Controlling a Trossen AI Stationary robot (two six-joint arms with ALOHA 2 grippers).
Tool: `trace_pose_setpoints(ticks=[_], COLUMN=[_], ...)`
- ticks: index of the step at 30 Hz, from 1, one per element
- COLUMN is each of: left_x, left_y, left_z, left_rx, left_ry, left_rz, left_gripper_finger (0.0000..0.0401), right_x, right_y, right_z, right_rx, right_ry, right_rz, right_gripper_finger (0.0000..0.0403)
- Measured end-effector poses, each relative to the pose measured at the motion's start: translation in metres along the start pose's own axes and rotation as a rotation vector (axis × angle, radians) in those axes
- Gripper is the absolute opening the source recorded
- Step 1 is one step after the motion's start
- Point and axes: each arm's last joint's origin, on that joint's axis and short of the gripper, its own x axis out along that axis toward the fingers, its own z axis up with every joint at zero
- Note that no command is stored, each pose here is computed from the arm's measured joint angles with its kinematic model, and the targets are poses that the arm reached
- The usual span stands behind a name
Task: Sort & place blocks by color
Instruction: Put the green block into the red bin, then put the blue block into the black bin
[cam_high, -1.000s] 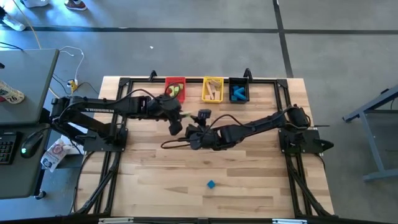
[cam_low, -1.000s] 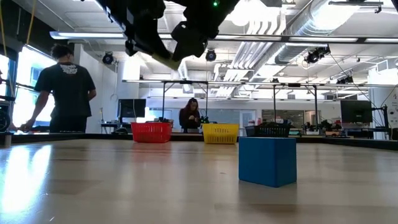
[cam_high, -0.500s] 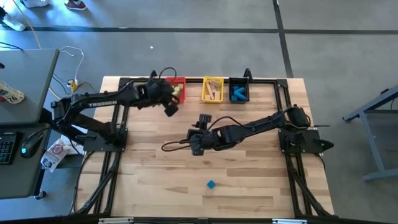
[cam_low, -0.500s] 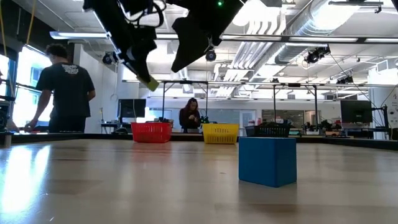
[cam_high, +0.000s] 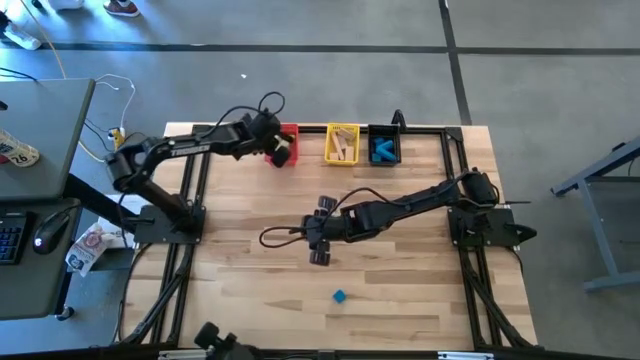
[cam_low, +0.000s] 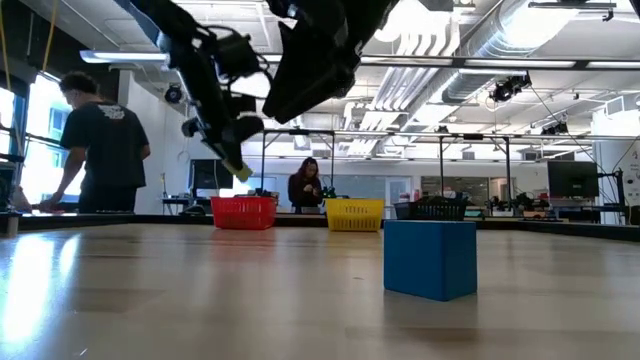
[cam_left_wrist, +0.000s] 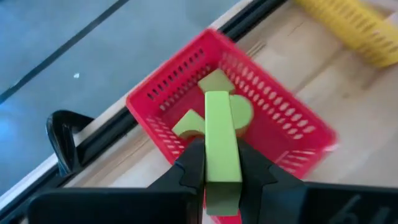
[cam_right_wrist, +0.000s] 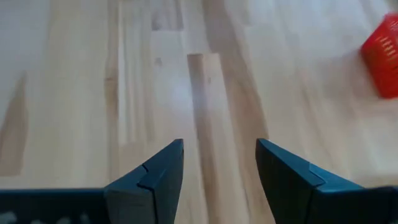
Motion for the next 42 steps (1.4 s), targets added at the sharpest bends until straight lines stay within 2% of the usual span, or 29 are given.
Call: trace_pose_setpoints(ticks=[9,15,21,26,33,37,42], left_x=[0.033,0.049,0.057,0.058,0.056,0.048,0.027], left_y=[0.005,0.009,0.015,0.017,0.012,0.011,0.011], left_z=[0.005,0.001,-0.001,0.0,0.001,0.001,0.002], left_rx=[-0.058,-0.069,-0.085,-0.086,-0.017,-0.015,-0.003], left_ry=[-0.024,0.01,0.041,0.031,0.019,0.02,0.021], left_rz=[0.028,0.042,0.029,0.03,-0.004,-0.016,-0.037], left_gripper_finger=[0.0035,0.0039,0.0064,0.0093,0.014,0.0159,0.0164], right_x=[-0.001,-0.004,-0.008,-0.014,-0.019,-0.022,-0.023], right_y=[0.003,0.008,0.02,0.033,0.046,0.049,0.052], right_z=[-0.007,-0.013,-0.023,-0.029,-0.034,-0.039,-0.042], right_rx=[0.045,0.077,0.096,0.048,-0.021,-0.107,-0.24], right_ry=[0.067,0.117,0.218,0.268,0.3,0.34,0.346], right_rz=[0.011,0.012,0.119,0.189,0.272,0.331,0.44], right_gripper_finger=[0.0185,0.0185,0.0185,0.0185,0.0185,0.0185,0.0185])
